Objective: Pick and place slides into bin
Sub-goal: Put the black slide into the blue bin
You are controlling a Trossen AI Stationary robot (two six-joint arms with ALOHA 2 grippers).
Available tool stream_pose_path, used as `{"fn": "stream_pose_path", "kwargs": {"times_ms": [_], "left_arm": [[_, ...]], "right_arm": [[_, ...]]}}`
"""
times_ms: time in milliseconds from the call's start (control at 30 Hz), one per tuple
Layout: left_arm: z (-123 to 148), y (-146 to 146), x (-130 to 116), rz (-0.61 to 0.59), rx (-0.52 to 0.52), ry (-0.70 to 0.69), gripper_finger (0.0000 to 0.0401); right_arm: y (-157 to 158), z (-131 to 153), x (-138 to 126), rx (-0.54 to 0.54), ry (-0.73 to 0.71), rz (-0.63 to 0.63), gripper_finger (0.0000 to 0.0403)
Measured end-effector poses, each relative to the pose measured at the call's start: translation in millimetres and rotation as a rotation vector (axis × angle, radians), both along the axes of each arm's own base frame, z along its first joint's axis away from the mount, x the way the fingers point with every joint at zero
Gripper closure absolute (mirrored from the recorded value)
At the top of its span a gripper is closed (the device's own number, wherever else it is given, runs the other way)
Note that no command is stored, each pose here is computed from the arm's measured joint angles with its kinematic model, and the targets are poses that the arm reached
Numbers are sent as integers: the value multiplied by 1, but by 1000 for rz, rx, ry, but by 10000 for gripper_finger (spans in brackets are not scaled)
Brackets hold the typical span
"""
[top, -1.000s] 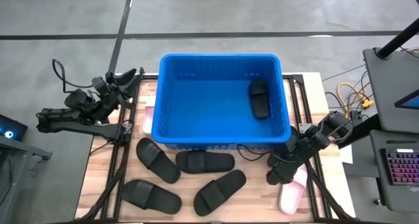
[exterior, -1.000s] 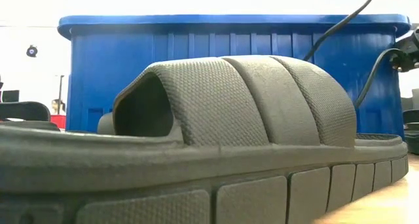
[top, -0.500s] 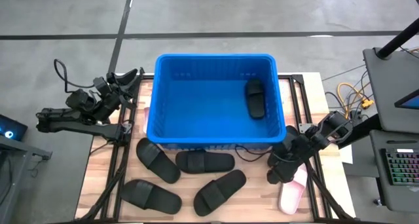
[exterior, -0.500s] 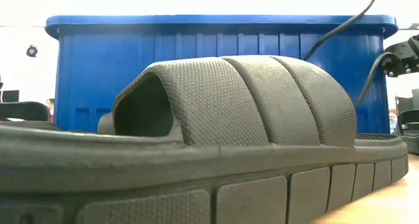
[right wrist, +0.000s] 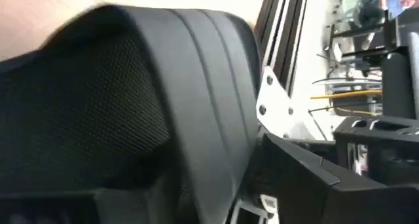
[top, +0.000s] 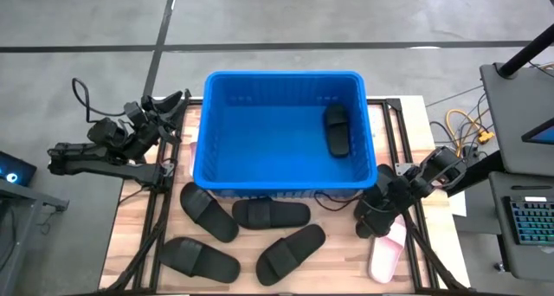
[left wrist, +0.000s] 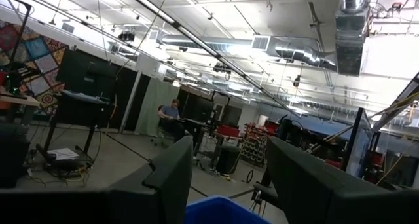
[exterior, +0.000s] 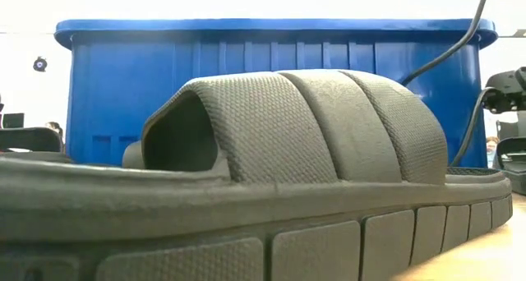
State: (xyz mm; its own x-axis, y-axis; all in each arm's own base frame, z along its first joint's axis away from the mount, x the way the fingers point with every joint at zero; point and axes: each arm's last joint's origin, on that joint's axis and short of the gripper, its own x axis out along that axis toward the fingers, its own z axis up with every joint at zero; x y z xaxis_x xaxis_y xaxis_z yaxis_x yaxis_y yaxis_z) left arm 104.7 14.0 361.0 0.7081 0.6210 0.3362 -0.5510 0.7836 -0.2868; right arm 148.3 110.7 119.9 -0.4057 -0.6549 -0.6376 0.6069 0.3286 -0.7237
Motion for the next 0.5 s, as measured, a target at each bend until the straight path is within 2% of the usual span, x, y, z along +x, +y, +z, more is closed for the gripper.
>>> {"fn": "stream_pose_path", "kwargs": {"times_ms": [133, 367, 500], "left_arm": [[0, 0, 0, 0, 0, 2, 221], [0, 0, 1, 0, 0, 3, 221], [0, 0, 1, 0, 0, 1, 221]], "right_arm": [[0, -1, -1, 0, 0, 3, 258], [0, -1, -1, 41, 25, -3, 380], [1, 5, -1, 98, 36, 27, 389]]}}
